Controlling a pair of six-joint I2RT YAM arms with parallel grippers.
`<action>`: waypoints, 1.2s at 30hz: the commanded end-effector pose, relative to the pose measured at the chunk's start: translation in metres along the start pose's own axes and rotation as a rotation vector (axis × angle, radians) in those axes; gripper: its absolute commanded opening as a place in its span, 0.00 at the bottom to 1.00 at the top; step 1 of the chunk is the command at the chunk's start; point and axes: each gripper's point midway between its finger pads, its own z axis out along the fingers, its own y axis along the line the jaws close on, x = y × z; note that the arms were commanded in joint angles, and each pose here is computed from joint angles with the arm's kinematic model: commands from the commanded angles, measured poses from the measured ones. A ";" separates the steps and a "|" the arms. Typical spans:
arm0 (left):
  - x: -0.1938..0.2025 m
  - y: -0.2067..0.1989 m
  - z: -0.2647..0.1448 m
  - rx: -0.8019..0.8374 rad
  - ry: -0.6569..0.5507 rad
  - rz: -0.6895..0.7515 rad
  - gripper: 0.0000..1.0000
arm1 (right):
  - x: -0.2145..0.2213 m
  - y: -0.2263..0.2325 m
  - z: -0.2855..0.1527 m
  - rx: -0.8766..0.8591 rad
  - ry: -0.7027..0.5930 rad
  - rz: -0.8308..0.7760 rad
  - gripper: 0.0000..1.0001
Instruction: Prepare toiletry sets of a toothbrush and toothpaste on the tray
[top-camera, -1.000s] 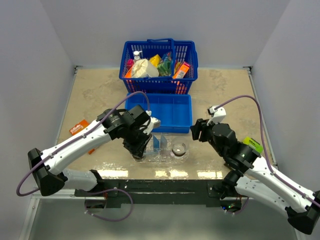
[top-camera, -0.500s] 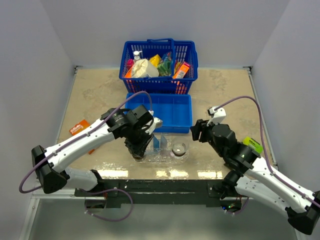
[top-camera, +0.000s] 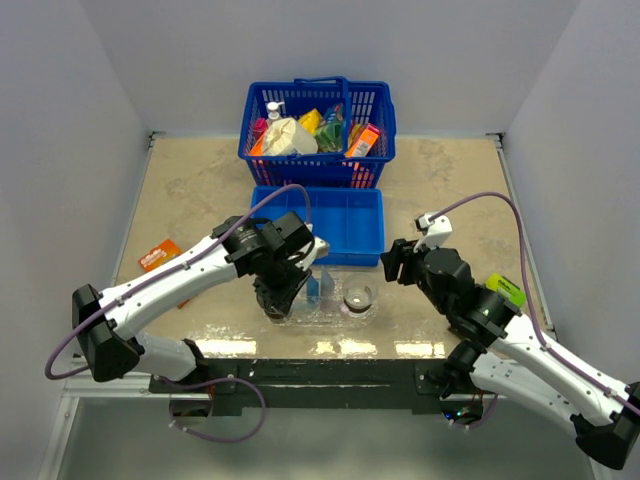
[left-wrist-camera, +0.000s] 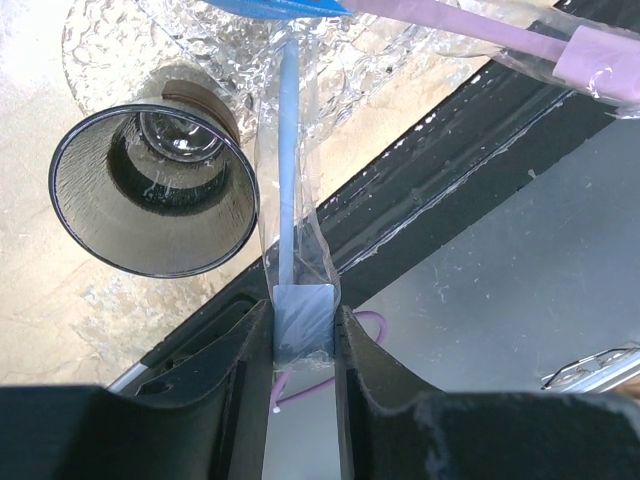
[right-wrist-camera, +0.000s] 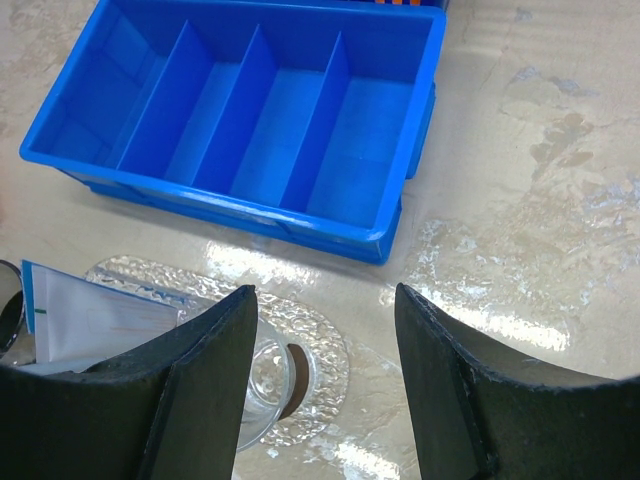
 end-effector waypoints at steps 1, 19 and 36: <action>-0.013 -0.001 -0.004 -0.012 -0.041 0.033 0.00 | -0.010 0.004 -0.002 -0.024 -0.043 0.027 0.60; -0.008 0.001 0.008 -0.030 -0.005 0.048 0.02 | -0.010 0.004 -0.002 -0.026 -0.044 0.029 0.62; -0.010 0.003 0.007 -0.043 -0.018 0.057 0.26 | -0.011 0.004 -0.002 -0.022 -0.042 0.028 0.65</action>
